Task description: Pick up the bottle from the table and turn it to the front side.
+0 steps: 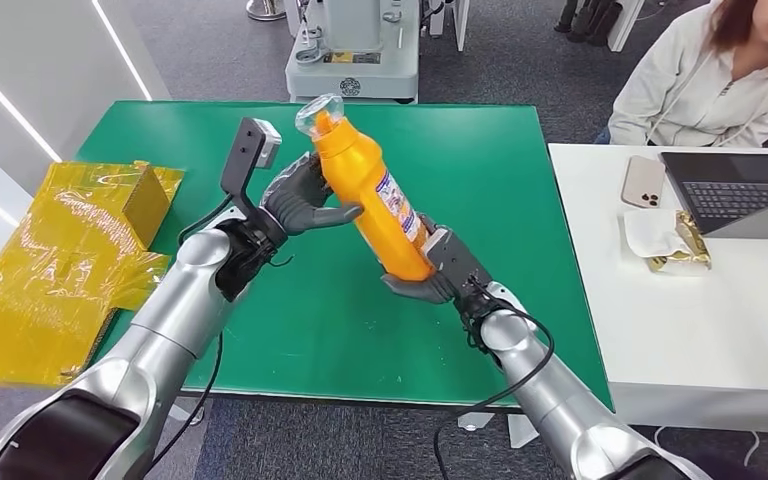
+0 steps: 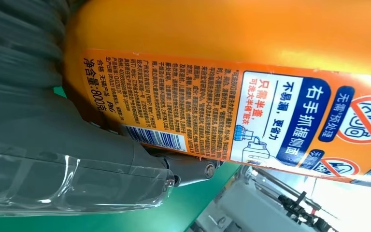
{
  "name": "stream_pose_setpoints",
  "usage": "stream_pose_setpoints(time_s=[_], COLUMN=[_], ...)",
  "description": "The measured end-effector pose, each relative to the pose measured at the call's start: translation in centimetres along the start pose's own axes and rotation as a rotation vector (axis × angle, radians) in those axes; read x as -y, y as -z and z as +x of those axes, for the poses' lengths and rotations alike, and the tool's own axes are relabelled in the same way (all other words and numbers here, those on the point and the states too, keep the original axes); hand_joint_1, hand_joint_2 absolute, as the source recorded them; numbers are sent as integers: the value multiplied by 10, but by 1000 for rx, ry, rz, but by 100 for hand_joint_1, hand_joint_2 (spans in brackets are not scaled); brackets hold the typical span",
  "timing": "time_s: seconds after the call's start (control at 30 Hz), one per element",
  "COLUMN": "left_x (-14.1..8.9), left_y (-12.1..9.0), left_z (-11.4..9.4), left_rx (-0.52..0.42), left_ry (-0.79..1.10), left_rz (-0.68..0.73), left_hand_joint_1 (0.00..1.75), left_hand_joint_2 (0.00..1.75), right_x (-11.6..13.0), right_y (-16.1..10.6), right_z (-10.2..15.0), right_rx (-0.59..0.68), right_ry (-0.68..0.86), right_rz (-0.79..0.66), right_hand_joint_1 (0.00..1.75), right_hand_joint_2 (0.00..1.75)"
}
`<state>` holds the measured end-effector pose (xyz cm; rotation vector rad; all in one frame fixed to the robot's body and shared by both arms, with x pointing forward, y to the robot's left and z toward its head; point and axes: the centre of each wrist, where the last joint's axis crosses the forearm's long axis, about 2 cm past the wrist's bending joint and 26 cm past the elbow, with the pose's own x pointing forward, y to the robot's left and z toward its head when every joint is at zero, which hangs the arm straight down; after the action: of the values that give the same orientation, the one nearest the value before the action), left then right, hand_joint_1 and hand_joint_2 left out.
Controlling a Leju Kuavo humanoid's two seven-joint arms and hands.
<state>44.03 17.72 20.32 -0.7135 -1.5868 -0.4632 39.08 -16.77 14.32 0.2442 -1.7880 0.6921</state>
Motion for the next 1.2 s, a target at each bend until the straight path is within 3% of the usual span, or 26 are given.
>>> stream_pose_setpoints(time_s=[0.27,0.63,0.77,0.83,1.2], left_x=[-3,28,34,39,57], left_y=[4,22,24,25,28], left_z=[2,-1,-6,-7,-12], left_rx=[-30,-24,2,19,125], left_ry=[-189,-351,-332,-302,-55], left_rz=[-35,-82,-22,3,102], left_hand_joint_1=[0,0,164,175,175], left_hand_joint_2=[175,175,175,175,175], right_x=[-5,-6,-8,-7,-6], right_y=[6,1,3,4,6], right_z=[-4,-13,-12,-11,-10], right_rx=[-3,-13,-12,-13,-5], right_ry=[-22,-46,-48,-47,-43], right_rz=[1,-50,-65,-74,-94], right_hand_joint_1=[175,175,175,175,175], right_hand_joint_2=[175,175,175,175,175])
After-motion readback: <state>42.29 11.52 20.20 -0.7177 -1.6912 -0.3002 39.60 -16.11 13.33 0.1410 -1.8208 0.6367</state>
